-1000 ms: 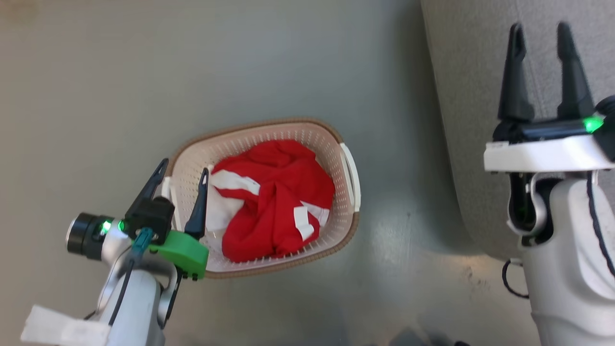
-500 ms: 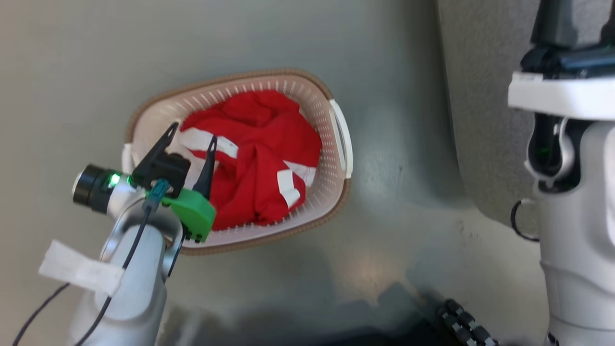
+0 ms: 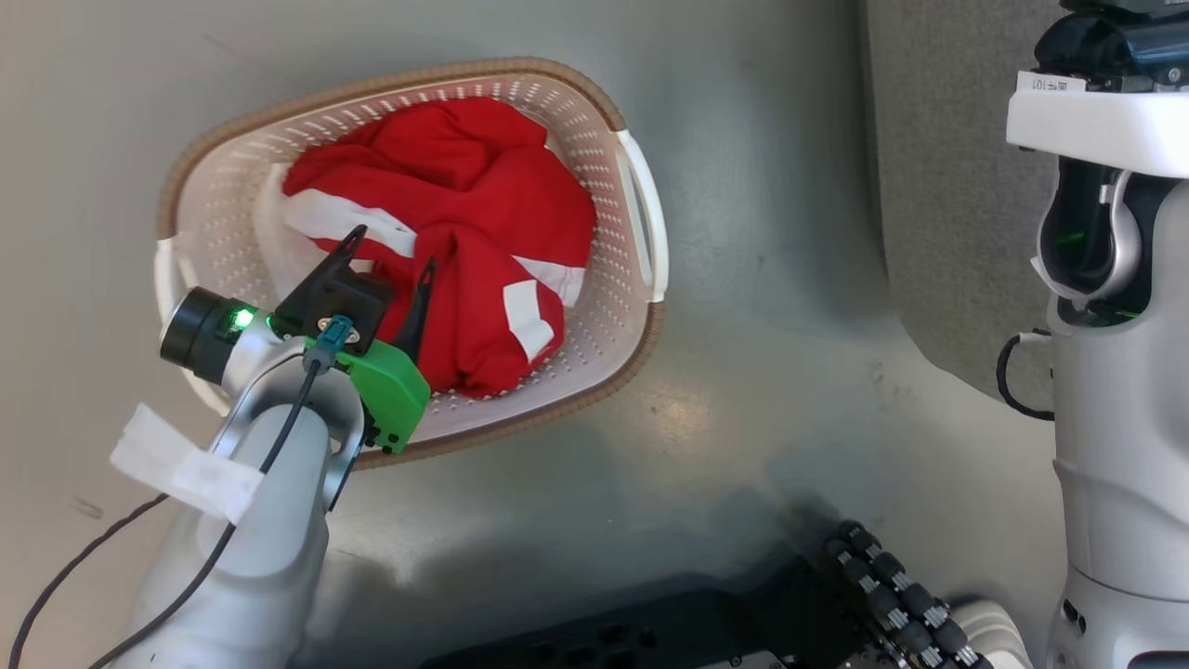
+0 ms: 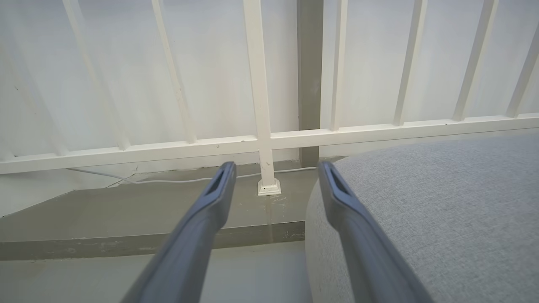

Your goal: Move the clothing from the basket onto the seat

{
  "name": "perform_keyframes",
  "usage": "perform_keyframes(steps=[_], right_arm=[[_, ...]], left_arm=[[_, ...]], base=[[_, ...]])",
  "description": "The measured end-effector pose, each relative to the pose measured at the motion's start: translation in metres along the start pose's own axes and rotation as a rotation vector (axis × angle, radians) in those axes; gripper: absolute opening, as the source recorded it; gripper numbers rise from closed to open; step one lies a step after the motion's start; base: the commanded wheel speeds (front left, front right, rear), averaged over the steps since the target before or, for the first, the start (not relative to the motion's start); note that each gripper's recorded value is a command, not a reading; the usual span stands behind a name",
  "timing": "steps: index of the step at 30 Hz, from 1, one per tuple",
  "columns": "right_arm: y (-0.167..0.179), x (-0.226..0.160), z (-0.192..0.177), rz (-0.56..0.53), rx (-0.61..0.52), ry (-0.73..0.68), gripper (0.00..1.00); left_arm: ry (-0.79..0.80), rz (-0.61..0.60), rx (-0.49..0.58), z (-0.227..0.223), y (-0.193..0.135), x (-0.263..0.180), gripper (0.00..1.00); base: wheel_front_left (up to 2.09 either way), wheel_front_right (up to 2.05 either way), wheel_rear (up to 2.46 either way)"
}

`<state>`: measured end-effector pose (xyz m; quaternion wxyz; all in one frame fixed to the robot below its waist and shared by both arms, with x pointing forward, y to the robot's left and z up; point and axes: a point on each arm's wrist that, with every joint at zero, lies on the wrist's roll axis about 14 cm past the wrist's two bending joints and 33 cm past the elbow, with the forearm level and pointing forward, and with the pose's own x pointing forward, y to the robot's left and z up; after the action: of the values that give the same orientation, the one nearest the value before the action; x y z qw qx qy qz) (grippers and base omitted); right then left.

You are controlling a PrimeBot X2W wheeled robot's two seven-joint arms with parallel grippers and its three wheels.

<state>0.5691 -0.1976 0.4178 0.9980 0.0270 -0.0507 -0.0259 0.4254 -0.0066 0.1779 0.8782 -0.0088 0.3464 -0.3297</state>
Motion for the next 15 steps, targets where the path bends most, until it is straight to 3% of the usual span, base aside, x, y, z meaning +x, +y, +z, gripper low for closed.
perform_keyframes(steps=[15], right_arm=[[-0.015, 0.003, -0.013, -0.029, -0.039, 0.020, 1.00]], left_arm=[[0.082, -0.112, 0.005, -0.032, -0.027, 0.029, 1.00]], base=[[0.00, 0.00, 0.00]])
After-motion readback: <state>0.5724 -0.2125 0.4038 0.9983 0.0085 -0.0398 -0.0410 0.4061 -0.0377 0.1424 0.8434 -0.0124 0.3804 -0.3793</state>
